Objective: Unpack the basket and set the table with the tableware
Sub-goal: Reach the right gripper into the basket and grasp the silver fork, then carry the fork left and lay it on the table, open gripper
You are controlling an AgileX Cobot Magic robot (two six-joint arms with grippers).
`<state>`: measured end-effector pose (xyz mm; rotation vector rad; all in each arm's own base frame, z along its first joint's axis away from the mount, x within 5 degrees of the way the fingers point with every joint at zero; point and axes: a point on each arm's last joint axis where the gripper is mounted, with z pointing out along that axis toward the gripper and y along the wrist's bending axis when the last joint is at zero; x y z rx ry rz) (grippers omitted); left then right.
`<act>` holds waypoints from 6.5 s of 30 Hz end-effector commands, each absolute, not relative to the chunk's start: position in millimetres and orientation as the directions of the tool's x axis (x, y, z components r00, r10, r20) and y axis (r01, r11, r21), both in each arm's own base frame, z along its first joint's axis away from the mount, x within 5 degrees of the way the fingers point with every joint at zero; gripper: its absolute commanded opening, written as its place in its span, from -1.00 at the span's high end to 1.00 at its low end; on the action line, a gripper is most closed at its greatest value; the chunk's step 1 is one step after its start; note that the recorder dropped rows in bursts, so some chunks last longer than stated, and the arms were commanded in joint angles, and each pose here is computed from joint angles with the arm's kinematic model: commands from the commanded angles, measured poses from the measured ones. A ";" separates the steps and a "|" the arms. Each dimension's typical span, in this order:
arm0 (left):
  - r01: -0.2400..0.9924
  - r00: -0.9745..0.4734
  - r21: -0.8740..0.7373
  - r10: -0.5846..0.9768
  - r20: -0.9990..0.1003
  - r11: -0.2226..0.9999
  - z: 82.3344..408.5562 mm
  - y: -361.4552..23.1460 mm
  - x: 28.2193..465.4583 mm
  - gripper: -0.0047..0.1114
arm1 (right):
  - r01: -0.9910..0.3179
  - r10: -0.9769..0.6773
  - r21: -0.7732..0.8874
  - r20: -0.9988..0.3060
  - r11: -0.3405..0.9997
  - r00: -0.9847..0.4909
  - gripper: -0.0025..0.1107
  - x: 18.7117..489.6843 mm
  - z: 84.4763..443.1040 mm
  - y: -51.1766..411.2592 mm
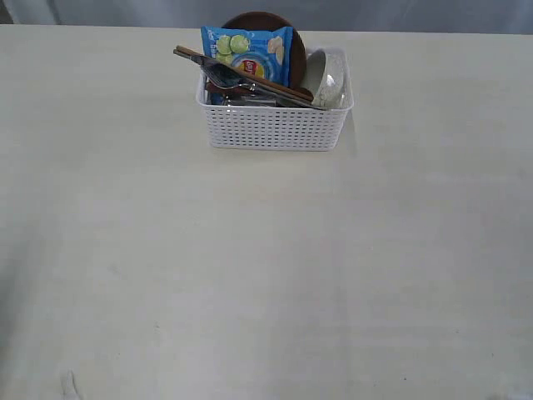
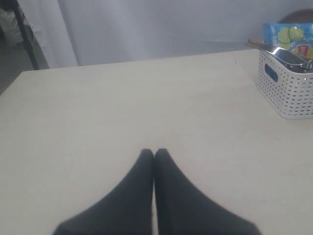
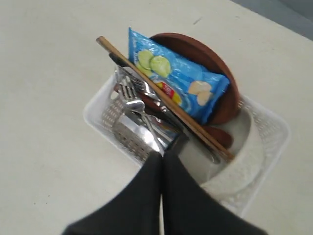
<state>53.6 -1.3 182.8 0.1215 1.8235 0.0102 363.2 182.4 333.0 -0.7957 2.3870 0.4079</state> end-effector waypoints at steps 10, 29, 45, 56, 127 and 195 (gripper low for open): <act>0.083 -0.248 0.071 0.090 -0.965 0.994 182.2 -1.6 53.5 0.92 | -0.795 -0.619 0.245 -0.518 0.554 -0.591 0.73 422.5 235.0 228.5; 0.083 -0.248 0.071 0.090 -0.965 0.994 182.2 -1.6 53.5 0.92 | -0.785 -0.641 0.239 -0.466 0.572 -0.609 0.24 435.1 193.5 230.6; 0.083 -0.248 0.071 0.090 -0.965 0.994 182.2 -1.6 53.5 0.92 | -0.772 -0.638 0.270 -0.442 0.576 -0.631 0.96 435.8 180.7 232.2; 0.083 -0.248 0.071 0.090 -0.965 0.994 182.2 -1.6 53.5 0.92 | -0.801 -0.622 0.359 -0.504 0.480 -0.599 0.96 424.1 216.7 239.4; 0.084 -0.248 0.065 0.084 -0.965 0.994 182.2 -1.8 53.5 0.92 | -0.117 0.081 0.375 -0.473 0.920 -0.877 0.96 245.7 124.8 390.9; 0.084 -0.248 0.068 0.087 -0.965 0.994 182.2 -1.7 53.5 0.92 | -0.043 0.076 0.282 -0.397 0.958 -0.914 0.14 207.6 108.3 399.4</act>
